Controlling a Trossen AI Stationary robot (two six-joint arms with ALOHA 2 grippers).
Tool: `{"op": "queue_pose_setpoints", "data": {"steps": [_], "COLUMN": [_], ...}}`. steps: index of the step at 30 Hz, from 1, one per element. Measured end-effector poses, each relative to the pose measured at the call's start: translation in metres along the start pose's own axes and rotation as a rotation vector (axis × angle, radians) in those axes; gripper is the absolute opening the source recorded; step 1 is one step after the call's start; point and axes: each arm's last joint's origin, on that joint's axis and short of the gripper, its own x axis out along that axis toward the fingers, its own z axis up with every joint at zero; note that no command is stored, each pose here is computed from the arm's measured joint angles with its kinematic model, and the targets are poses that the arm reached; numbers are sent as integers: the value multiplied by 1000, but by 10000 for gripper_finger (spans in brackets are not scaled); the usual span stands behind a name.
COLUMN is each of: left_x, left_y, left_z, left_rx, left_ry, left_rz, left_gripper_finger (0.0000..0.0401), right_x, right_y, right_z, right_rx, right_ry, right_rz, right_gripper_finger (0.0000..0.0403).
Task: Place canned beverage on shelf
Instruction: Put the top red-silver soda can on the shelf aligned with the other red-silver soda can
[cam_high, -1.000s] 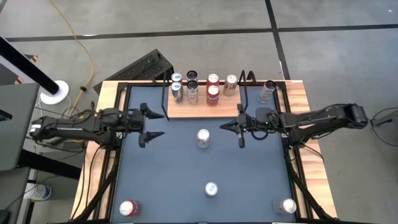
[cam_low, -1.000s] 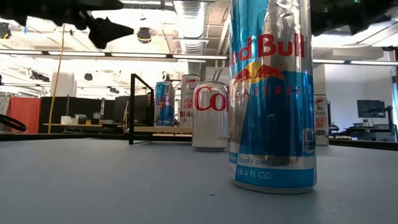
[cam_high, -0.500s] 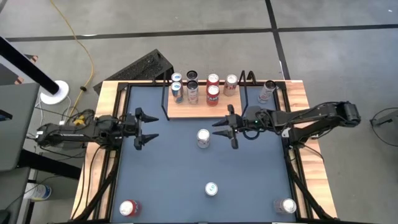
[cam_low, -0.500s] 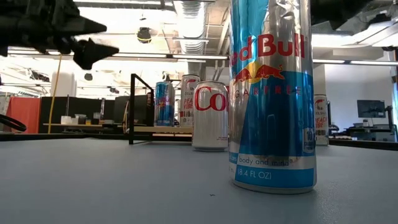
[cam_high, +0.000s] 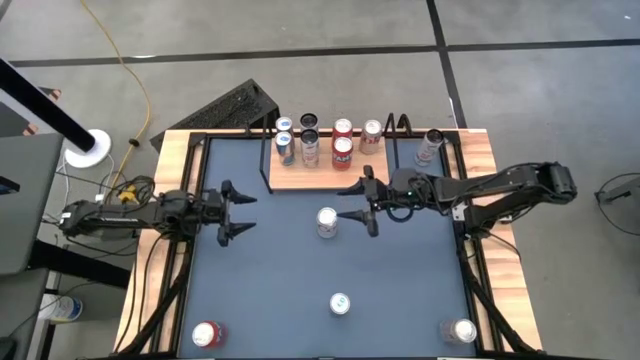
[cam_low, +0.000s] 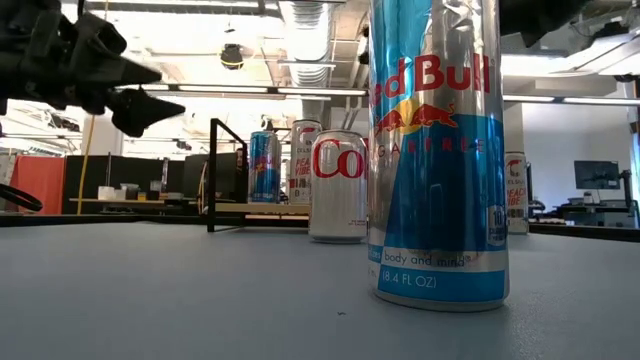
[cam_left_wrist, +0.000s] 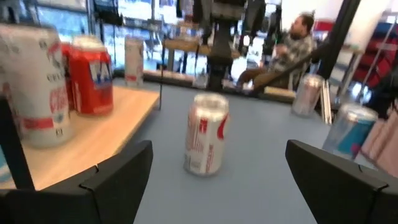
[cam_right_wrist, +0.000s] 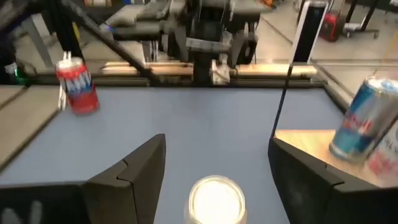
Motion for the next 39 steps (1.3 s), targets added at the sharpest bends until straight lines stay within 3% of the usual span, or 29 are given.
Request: {"op": "queue_pose_setpoints", "data": {"steps": [11, 25, 28, 39], "left_x": [0, 0, -1, -1], "left_y": [3, 5, 5, 5], "left_z": [-8, -18, -23, -22], "left_rx": [17, 23, 26, 26], "left_ry": [74, 173, 226, 224], "left_rz": [79, 93, 99, 91], "left_gripper_finger": [357, 357, 357, 357], "right_x": [27, 21, 21, 37], "right_y": [0, 2, 4, 1], "right_z": [11, 11, 8, -6], "right_rx": [-55, -72, -57, 43], "right_ry": [98, 132, 167, 196], "right_rz": [9, 16, 29, -37], "right_gripper_finger": [272, 272, 272, 272]}}
